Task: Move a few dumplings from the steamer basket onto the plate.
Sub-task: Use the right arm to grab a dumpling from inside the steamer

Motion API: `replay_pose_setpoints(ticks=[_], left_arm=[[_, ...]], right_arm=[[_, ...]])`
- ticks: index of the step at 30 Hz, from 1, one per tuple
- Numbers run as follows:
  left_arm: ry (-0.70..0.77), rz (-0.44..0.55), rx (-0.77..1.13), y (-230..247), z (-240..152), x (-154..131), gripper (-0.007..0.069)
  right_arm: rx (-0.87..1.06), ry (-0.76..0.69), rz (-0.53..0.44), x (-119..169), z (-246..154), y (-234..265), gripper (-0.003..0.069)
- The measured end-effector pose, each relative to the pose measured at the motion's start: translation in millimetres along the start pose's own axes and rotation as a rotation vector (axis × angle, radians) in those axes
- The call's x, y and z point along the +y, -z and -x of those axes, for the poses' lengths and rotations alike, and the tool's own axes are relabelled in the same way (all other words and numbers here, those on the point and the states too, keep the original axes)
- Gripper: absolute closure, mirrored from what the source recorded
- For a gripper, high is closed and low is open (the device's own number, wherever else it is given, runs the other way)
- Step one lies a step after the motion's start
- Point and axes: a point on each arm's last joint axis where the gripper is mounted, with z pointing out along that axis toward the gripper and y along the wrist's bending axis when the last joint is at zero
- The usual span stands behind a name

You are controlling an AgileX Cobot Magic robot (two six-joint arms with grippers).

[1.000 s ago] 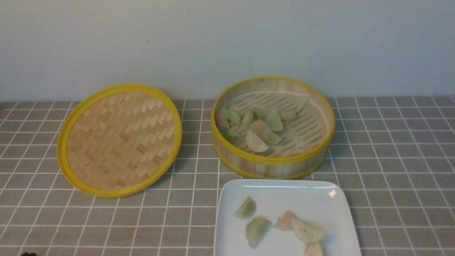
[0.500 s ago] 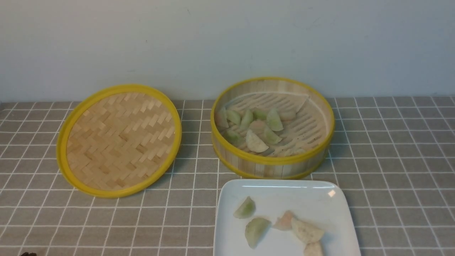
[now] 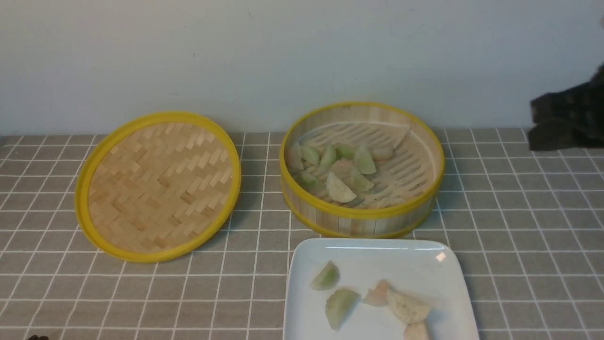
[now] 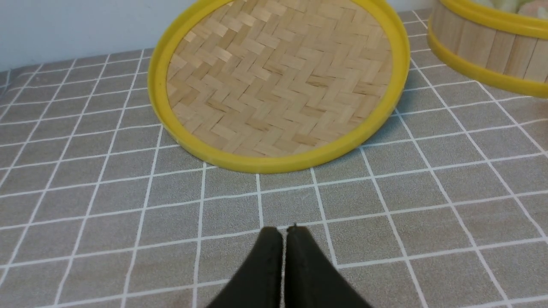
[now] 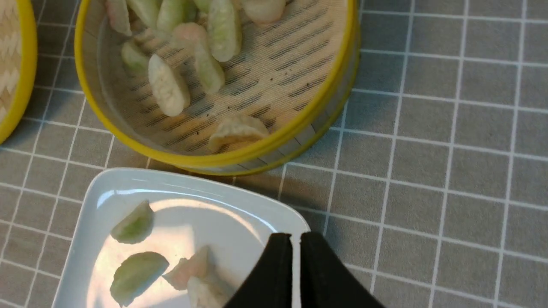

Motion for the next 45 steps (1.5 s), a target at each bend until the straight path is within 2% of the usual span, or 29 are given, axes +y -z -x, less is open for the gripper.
replay_pose_setpoints(ticks=[7,12,17,28,41,43,45], left_arm=[[0.000,0.000,0.000,0,0,0,0.0630],[0.000,0.000,0.000,0,0,0,0.0630],[0.000,0.000,0.000,0,0,0,0.0630],[0.000,0.000,0.000,0,0,0,0.0630],[0.000,0.000,0.000,0,0,0,0.0630],[0.000,0.000,0.000,0,0,0,0.0630],[0.000,0.000,0.000,0,0,0,0.0630]], right_arm=[[0.099,0.134,0.001,30,38,-60,0.0512],[0.232,0.175,-0.018,44,61,-122,0.0316],[0.294,0.188,-0.034,45,64,-173,0.0204],[0.416,0.287,-0.068,66,37,-229,0.0179],[0.466,0.242,-0.105,63,21,-244,0.0179],[0.467,0.240,-0.106,62,20,-245,0.0192],[0.466,0.237,-0.107,62,20,-245,0.0234]])
